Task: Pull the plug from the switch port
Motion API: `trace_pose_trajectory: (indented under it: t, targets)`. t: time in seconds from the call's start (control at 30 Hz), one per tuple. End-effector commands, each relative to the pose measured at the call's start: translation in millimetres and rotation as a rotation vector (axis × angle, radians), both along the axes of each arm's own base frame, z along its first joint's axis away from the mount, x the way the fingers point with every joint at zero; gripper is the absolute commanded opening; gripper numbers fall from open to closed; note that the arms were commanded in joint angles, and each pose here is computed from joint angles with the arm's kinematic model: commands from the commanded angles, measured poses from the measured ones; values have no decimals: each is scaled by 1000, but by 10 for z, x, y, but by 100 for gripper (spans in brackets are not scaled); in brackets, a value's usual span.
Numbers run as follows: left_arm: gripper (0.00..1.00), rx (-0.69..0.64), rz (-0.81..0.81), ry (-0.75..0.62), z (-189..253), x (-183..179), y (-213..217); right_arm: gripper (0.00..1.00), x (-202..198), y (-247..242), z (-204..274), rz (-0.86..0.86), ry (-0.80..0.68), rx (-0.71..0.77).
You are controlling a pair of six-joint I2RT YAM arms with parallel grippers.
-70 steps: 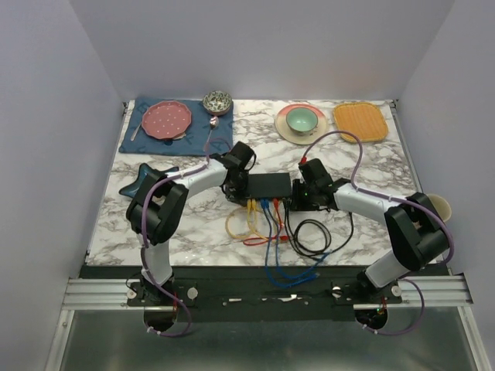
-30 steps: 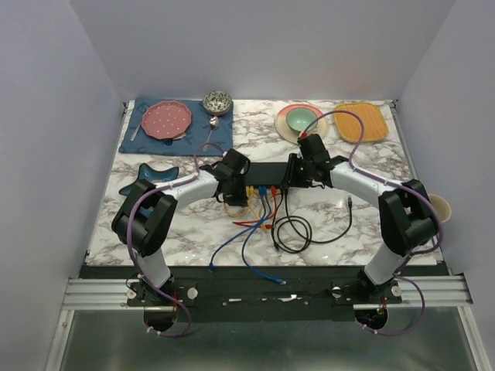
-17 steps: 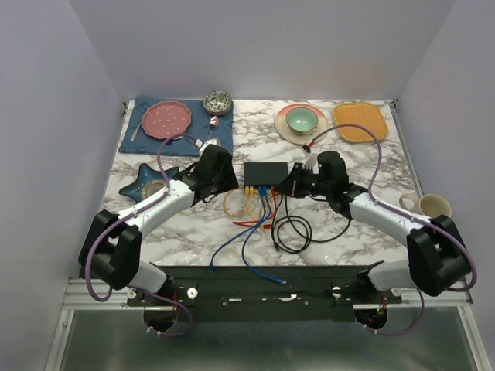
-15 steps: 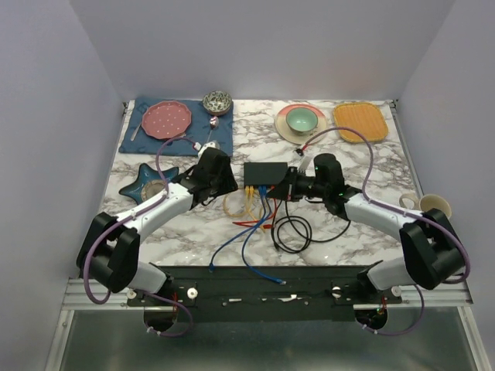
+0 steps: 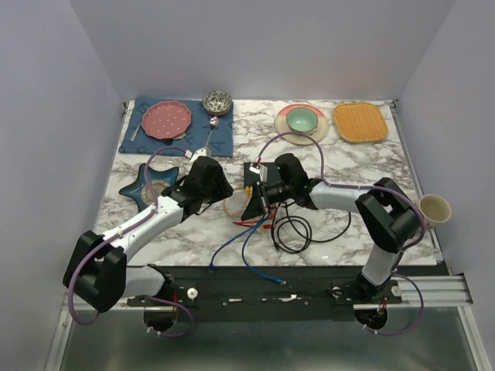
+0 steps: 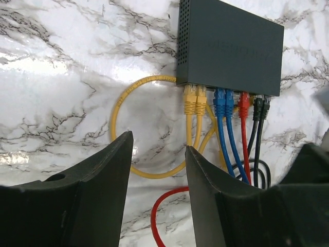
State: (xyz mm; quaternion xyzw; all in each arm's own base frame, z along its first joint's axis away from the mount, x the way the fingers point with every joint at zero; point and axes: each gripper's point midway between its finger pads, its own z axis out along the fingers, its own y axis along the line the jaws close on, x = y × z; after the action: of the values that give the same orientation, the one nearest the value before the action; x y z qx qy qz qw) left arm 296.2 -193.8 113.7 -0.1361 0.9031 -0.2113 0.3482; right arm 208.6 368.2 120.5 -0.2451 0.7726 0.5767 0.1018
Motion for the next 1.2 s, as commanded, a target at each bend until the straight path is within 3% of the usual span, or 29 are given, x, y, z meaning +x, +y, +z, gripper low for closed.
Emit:
trace_pose_trajectory:
  t: [0.0,0.13,0.33,0.43,0.57,0.63,0.73,0.77,0.8,0.83,0.87,0.97,1.0,1.03,1.07,1.1,1.17]
  targets:
    - [56,-12,47,-19,10,-36,96,1,-368,-261,-637,64,184,-204]
    - [55,-23,47,-15,-10,-48,85,1,-472,-488,-1071,29,218,-360]
    - [54,-45,25,7,-84,-50,7,1,-543,-589,-1447,16,287,-448]
    - [53,-45,28,-7,-48,-48,22,1,-348,-547,-1320,-45,186,-447]
    - [53,-18,49,-45,67,-26,108,1,104,-417,-596,-175,-80,-353]
    - [53,-11,59,-75,166,-4,143,7,343,-448,-328,-278,-200,-353]
    - [62,16,117,-98,261,38,254,39,665,-613,118,-460,-364,-372]
    - [63,32,159,-99,263,56,326,67,722,-668,207,-507,-385,-376]
    - [90,35,180,-96,272,76,355,79,770,-715,315,-548,-414,-372]
    - [99,33,225,-82,258,88,409,89,851,-791,347,-599,-432,-390]
    - [99,23,271,-52,218,108,480,100,873,-823,361,-621,-426,-394]
    - [99,-73,198,-37,215,247,286,100,929,-918,357,-681,-380,-394]
    - [99,-115,156,-10,178,257,171,96,951,-966,351,-715,-370,-399]
    - [99,-142,129,-16,193,284,98,88,1031,-1159,290,-823,-380,-450]
    - [97,-194,95,-57,275,361,-16,62,1070,-1257,276,-913,-350,-459]
    - [90,-222,86,-50,241,396,-86,47,1098,-1398,213,-998,-334,-489]
    - [85,-282,33,-41,251,423,-254,33,1106,-1745,73,-1196,-281,-531]
